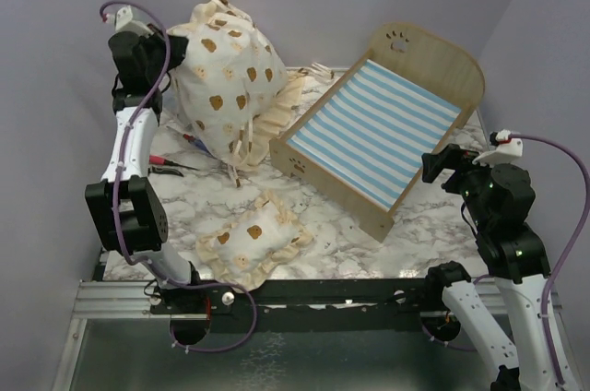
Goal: Set up the pet bed
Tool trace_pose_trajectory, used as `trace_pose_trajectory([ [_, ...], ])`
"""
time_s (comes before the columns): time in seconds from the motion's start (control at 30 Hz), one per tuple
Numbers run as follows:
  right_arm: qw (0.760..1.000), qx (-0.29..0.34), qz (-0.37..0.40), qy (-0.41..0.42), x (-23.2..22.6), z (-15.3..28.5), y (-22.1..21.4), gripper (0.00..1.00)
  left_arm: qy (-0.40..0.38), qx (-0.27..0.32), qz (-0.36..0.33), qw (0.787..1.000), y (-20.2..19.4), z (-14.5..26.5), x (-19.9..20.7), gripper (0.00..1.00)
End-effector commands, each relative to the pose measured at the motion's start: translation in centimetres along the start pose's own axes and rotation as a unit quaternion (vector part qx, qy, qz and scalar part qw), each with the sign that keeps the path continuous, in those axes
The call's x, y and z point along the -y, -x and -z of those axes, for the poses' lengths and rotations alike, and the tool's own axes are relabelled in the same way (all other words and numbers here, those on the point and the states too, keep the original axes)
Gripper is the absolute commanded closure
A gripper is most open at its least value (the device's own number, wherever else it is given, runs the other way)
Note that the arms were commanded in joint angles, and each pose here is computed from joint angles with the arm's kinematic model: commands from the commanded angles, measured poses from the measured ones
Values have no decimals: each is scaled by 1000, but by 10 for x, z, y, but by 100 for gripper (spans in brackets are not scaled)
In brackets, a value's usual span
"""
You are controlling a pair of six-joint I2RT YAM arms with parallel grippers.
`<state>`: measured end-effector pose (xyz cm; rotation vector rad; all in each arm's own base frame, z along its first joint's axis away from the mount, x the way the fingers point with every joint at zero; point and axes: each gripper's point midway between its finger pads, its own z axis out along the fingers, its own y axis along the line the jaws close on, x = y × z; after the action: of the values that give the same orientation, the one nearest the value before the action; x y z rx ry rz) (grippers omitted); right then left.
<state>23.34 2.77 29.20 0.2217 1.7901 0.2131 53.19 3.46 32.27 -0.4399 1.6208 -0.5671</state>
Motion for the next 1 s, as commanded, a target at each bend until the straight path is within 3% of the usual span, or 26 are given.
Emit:
trace_pose_trajectory([
  [0.0, 1000, 19, 6, 18, -9, 3, 16, 0, -189, 21, -121, 974, 23, 22, 166, 100],
  [0.13, 1000, 27, 7, 5, -5, 5, 24, 0, -314, -36, -150, 937, -53, 42, 275, 100],
  [0.23, 999, 34, 7, -3, -4, 8, 31, 0, -384, -92, -169, 903, -124, 64, 331, 100],
  [0.47, 998, 44, 0, -42, 7, 17, 48, 0, -491, -196, -194, 827, -255, 141, 410, 100],
  [0.63, 994, 46, -2, -100, 24, 20, 59, 0, -580, -238, -214, 749, -311, 237, 460, 100],
  [0.8, 991, 29, 5, -133, 30, 15, 70, 0, -631, -273, -253, 681, -347, 327, 470, 100],
  [0.9, 991, 5, 10, -133, 25, 3, 71, 0, -619, -287, -270, 679, -358, 349, 456, 79],
  [0.97, 991, -15, 13, -129, 20, -7, 69, 0, -601, -295, -270, 692, -357, 352, 443, 65],
])
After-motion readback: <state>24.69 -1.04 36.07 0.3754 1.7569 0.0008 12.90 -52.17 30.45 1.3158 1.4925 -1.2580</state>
